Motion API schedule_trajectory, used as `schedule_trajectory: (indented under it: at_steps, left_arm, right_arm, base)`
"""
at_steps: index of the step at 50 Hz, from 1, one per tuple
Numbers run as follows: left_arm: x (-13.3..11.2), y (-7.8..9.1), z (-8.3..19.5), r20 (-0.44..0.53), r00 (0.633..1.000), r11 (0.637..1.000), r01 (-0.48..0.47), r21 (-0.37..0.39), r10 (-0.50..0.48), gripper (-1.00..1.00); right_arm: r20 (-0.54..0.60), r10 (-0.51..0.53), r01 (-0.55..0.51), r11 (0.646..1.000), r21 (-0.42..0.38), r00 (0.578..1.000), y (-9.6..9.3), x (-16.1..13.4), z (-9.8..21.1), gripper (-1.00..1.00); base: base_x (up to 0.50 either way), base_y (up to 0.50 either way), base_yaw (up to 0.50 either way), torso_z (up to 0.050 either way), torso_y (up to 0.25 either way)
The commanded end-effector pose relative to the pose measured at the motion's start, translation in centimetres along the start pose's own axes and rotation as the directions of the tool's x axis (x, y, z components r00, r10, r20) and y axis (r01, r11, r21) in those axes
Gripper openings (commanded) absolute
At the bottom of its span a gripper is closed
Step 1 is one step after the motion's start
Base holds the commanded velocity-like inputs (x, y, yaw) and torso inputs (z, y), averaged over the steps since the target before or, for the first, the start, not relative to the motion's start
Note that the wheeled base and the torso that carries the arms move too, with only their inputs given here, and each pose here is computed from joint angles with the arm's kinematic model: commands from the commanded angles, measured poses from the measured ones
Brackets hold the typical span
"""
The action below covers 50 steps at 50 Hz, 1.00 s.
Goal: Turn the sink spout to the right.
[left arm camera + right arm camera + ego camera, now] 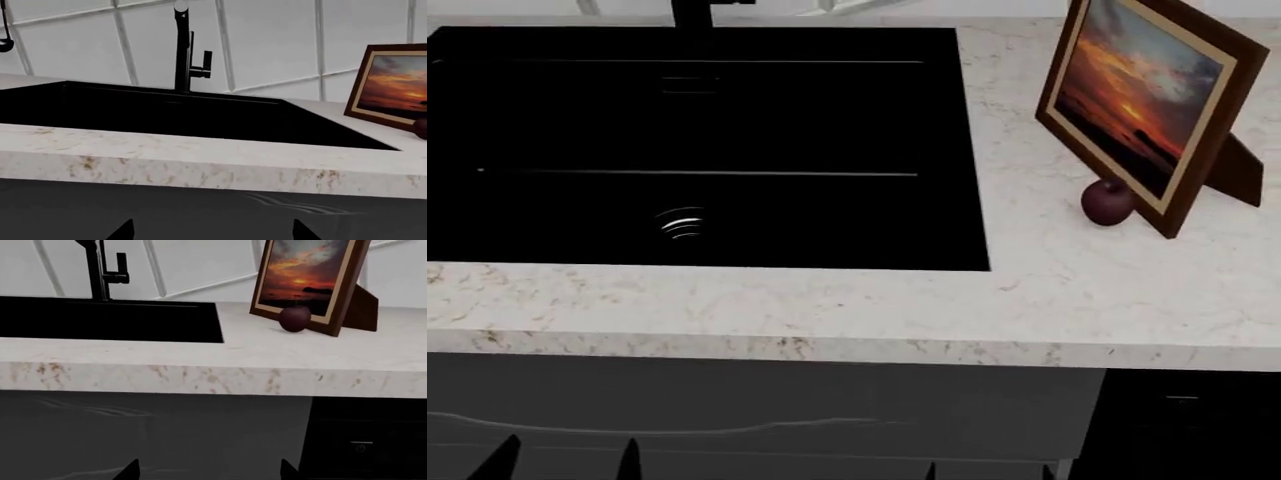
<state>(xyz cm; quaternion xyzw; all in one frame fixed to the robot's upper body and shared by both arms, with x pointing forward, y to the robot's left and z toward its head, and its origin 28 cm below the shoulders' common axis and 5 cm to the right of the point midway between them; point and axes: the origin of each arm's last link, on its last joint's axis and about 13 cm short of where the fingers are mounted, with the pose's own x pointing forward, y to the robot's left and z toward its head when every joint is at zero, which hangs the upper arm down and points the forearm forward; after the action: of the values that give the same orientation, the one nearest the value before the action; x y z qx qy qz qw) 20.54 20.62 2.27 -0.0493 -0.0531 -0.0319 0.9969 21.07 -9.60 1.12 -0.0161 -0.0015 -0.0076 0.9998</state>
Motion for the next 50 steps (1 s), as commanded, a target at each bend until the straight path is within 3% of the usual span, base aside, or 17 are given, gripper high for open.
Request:
schedule_trajectory:
  at_steps: [1, 5, 15, 16, 34, 39, 45, 46, 50]
  left_arm:
    - [-0.1, 0.1, 0.4, 0.019, 1.0, 0.999, -0.024, 0.022, 0.024, 1.0]
    - [0.1, 0.4, 1.1, 0.03, 0.999, 0.999, -0.03, 0.044, 0.029, 1.0]
    - [1.1, 1.2, 5.1, 0.116, 0.992, 0.996, -0.059, 0.06, 0.052, 1.0]
    - [1.2, 1.2, 5.3, 0.117, 0.992, 0.998, -0.061, 0.032, 0.057, 1.0]
    - [1.7, 2.1, 9.0, 0.193, 0.976, 0.99, -0.114, 0.08, 0.097, 1.0]
    - [1.9, 2.3, 10.0, 0.213, 0.972, 0.984, -0.129, 0.126, 0.1, 1.0]
    - [2.2, 2.5, 11.3, 0.239, 0.965, 0.983, -0.141, 0.12, 0.109, 1.0]
    - [2.3, 2.6, 11.5, 0.215, 0.969, 0.987, -0.14, 0.084, 0.119, 1.0]
    - [2.5, 2.8, 12.2, 0.239, 0.962, 0.981, -0.163, 0.107, 0.134, 1.0]
  right_arm:
    - [0.006, -0.017, 0.017, 1.0, -0.002, 1.0, -0.1, -0.3, 0.4, 1.0]
    - [0.004, -0.021, 0.021, 1.0, 0.007, 1.0, -0.3, -0.4, 1.0, 1.0]
    - [0.091, -0.056, 0.058, 0.998, -0.022, 0.994, -1.7, 0.3, 6.2, 1.0]
    - [0.097, -0.062, 0.064, 0.998, -0.018, 0.993, -2.0, 0.4, 6.3, 1.0]
    - [0.167, -0.141, 0.149, 0.988, -0.032, 0.976, -3.9, 1.0, 9.7, 1.0]
    - [0.188, -0.164, 0.174, 0.984, -0.036, 0.968, -4.5, 1.2, 10.6, 1.0]
    - [0.204, -0.177, 0.19, 0.981, -0.044, 0.963, -4.8, 1.4, 11.4, 1.0]
    - [0.206, -0.181, 0.192, 0.981, -0.038, 0.962, -4.9, 1.4, 11.6, 1.0]
    - [0.213, -0.193, 0.203, 0.979, -0.028, 0.958, -5.2, 1.4, 12.3, 1.0]
  base:
    - [0.0, 0.0, 0.0, 0.0, 0.0]
    - [0.0, 0.0, 0.0, 0.0, 0.0]
    - [0.0, 0.0, 0.0, 0.0, 0.0]
    - [0.0, 0.0, 0.0, 0.0, 0.0]
    - [0.0, 0.0, 0.0, 0.0, 0.0]
    - [0.0, 0.0, 0.0, 0.0, 0.0]
    - [0.0, 0.0, 0.0, 0.0, 0.0]
    - [0.0, 0.0, 0.0, 0.0, 0.0]
    - [0.0, 0.0, 0.0, 0.0, 0.0]
